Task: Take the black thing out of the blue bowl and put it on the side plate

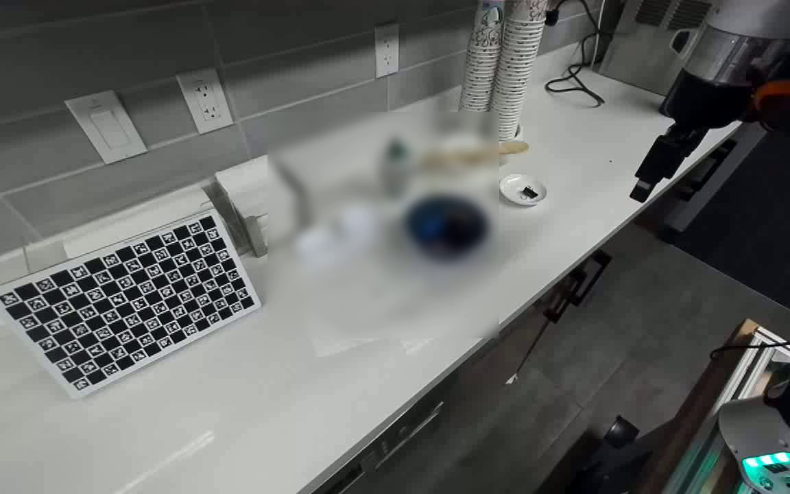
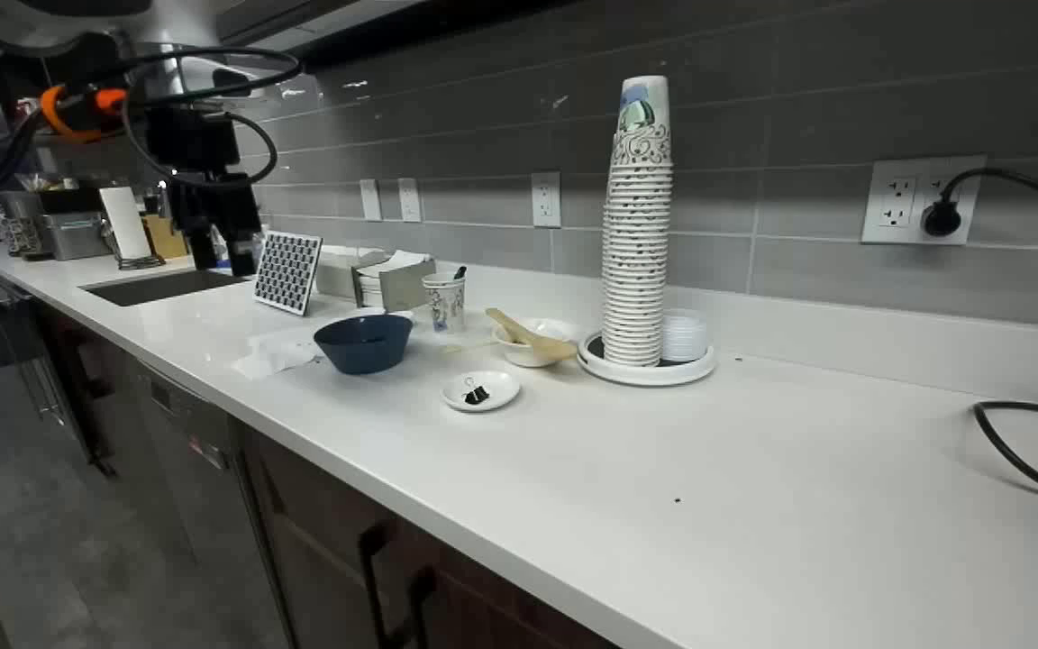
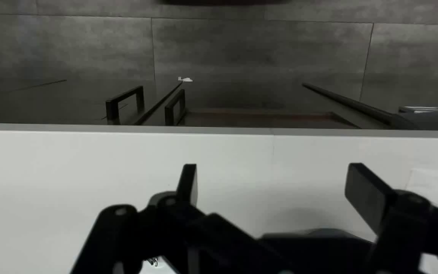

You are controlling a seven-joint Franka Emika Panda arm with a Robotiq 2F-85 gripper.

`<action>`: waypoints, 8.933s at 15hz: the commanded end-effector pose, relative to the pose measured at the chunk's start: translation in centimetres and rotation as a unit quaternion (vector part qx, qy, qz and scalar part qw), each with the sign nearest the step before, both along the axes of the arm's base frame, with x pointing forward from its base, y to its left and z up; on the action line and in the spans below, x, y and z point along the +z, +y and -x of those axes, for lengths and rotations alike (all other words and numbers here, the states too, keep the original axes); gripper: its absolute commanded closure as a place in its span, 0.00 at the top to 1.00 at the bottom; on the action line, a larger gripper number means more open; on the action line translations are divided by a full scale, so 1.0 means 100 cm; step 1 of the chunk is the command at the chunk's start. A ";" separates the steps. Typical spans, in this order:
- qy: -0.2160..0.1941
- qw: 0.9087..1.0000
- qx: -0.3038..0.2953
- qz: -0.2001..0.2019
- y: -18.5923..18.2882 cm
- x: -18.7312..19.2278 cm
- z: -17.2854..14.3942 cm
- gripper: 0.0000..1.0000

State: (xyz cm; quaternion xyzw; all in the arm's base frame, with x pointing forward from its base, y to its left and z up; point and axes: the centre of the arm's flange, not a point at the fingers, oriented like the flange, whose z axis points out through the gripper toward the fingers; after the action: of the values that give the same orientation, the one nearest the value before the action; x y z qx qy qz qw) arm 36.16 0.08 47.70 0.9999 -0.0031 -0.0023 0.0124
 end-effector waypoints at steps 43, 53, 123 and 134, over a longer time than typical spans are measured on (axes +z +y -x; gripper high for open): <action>-0.063 0.988 -0.143 0.003 0.101 -0.074 -0.136 1.00; -0.113 0.932 -0.334 -0.083 0.126 -0.127 -0.204 1.00; -0.082 0.878 -0.471 -0.014 -0.103 -0.129 -0.258 0.72; -0.123 0.970 -0.204 -0.044 -0.033 -0.059 -0.100 1.00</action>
State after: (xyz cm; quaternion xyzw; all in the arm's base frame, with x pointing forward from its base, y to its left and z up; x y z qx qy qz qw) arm 53.27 -4.67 40.38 0.9590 -0.2705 0.0834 -0.0151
